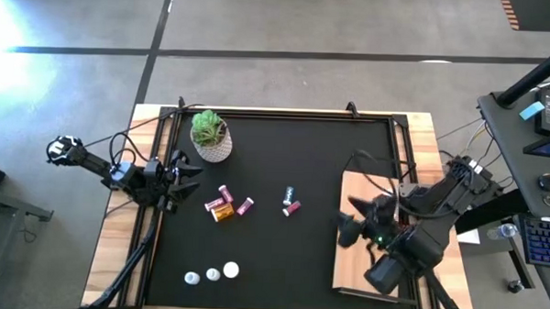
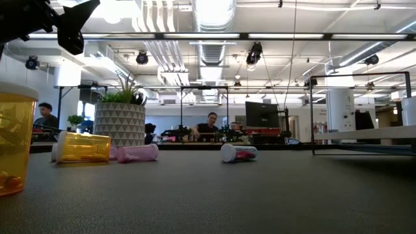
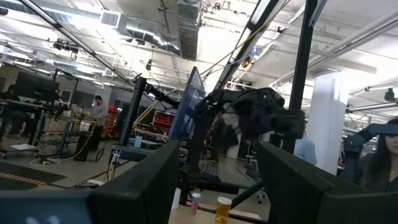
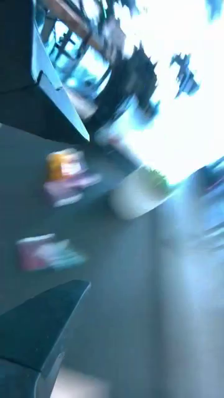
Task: Pick and place medicine bottles onto shelf by color
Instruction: Put the right pink tablet bottle on the shelf
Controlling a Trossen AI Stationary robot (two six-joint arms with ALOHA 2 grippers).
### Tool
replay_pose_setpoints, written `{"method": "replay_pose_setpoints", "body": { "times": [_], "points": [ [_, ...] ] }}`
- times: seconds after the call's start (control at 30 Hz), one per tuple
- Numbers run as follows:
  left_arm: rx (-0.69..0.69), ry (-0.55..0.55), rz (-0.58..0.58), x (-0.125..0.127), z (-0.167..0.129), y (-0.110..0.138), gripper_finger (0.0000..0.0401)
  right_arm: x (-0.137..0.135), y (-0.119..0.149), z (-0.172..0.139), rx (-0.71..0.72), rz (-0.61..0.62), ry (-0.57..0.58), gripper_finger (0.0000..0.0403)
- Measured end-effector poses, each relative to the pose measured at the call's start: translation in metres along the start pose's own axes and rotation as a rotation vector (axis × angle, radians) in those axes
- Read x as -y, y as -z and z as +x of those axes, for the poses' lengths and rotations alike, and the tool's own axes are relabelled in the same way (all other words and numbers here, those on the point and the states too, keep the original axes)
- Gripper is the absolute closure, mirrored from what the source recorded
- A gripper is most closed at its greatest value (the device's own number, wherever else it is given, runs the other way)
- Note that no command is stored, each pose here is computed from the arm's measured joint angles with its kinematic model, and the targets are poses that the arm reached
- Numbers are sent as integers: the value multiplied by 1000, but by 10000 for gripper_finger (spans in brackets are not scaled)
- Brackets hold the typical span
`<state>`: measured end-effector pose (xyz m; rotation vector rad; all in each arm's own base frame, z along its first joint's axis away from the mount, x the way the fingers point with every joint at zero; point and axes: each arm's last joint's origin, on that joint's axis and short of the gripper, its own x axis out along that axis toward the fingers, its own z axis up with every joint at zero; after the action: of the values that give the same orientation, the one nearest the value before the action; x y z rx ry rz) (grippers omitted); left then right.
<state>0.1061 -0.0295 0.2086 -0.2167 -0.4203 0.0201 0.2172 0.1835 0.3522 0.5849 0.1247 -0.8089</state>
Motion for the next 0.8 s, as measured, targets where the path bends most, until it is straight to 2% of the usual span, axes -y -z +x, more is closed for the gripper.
{"method": "replay_pose_setpoints", "body": {
  "times": [0.07,0.2,0.27,0.4,0.53,0.63,0.8],
  "points": [
    [0,1,0,0,0,0,202,-14,-1,-1,123,-141,-70,37],
    [0,0,0,0,0,0,202,-34,-6,-5,169,-302,-94,37],
    [0,0,0,0,0,0,202,-41,-9,-7,168,-399,-93,37],
    [0,0,0,0,0,0,202,-51,-11,-11,55,-515,-126,37],
    [0,0,0,0,0,0,202,-62,-9,-14,42,-737,-140,37],
    [0,1,0,0,0,0,202,-73,-1,-13,15,-743,-154,37],
    [0,0,0,0,0,0,202,-92,6,-8,52,-747,-136,37]
  ]
}}
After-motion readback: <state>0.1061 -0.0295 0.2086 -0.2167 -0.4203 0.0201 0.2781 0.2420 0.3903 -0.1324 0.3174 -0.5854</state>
